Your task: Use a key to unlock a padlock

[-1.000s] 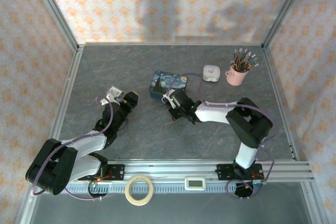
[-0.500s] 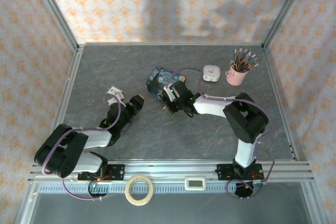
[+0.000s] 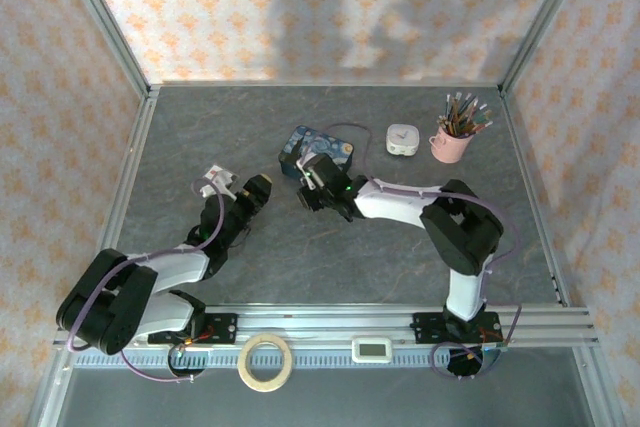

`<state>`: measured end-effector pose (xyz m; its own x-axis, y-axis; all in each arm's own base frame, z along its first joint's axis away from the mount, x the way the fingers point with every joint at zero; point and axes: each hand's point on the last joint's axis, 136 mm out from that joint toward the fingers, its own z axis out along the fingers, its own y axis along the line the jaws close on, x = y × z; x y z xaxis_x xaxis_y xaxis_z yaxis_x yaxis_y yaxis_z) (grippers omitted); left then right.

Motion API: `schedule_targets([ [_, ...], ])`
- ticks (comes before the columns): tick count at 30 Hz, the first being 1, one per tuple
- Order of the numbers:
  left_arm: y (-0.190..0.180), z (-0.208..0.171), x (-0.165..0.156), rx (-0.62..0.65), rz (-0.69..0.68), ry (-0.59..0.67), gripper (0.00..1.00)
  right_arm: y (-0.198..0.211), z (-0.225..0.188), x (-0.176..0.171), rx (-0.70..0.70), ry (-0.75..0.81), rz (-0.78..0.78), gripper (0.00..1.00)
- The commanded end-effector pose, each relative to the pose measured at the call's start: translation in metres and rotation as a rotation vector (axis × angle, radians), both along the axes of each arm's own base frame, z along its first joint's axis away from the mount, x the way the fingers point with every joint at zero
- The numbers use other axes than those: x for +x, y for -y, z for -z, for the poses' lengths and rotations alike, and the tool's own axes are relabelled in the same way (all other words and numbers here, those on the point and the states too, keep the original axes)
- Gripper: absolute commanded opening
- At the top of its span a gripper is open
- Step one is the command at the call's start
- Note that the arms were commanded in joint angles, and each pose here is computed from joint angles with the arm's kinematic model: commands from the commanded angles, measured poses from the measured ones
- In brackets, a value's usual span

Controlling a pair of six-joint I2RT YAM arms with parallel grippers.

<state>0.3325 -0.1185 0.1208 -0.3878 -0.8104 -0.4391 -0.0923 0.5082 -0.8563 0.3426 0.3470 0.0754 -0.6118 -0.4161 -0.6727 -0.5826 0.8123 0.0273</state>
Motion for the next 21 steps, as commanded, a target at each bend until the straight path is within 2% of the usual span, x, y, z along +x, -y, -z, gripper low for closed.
schedule_targets([
  [1,-0.01,-0.005,0.002,0.039,-0.043,0.011,0.68,0.008,0.012,0.015,-0.073,0.029,0.115,0.45],
  [8,-0.018,-0.006,-0.001,0.046,-0.068,0.012,0.68,0.016,0.024,0.026,-0.146,0.051,0.203,0.57],
  [11,-0.018,-0.007,-0.001,0.041,-0.071,0.015,0.68,0.02,0.03,0.03,-0.179,0.072,0.234,0.58],
  [17,-0.017,-0.008,0.0,0.036,-0.064,0.016,0.68,0.02,0.041,0.032,-0.196,0.089,0.232,0.55],
  [21,-0.018,-0.008,-0.002,0.032,-0.069,0.018,0.68,0.021,0.051,0.033,-0.215,0.081,0.214,0.47],
])
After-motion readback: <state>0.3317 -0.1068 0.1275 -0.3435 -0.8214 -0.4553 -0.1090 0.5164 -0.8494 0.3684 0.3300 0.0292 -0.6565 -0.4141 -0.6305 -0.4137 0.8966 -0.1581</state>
